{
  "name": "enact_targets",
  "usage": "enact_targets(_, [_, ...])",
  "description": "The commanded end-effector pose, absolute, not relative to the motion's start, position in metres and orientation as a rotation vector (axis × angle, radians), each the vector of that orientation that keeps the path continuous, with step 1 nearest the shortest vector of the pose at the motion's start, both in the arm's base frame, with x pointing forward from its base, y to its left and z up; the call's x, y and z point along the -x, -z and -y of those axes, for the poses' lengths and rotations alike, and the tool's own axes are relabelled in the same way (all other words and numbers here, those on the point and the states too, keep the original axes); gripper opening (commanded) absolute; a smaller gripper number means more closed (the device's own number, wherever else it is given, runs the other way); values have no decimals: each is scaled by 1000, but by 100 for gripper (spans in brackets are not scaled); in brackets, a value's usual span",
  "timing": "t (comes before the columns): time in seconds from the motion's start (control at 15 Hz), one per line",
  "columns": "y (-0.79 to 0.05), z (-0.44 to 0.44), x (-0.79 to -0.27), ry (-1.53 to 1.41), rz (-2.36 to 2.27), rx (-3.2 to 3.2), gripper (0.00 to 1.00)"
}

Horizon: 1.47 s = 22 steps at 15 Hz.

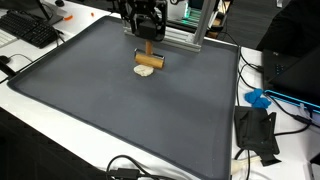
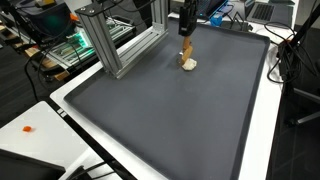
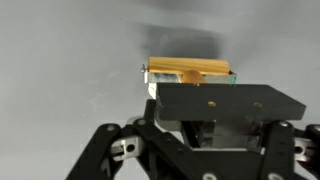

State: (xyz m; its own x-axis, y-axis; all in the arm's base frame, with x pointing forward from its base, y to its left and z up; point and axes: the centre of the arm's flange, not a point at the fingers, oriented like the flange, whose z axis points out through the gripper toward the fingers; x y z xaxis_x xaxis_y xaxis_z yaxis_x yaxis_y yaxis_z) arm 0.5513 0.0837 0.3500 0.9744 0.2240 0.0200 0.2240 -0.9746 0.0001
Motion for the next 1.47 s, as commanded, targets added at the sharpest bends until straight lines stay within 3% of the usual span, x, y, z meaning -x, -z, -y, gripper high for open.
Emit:
enact_targets(0.0, [-367,-81,-548,79,592,3086,56])
enact_targets(0.4, [-349,-75,-558,71,844,3027,56])
enact_targets(1.4, [-320,-71,-578,186,717,2973,56])
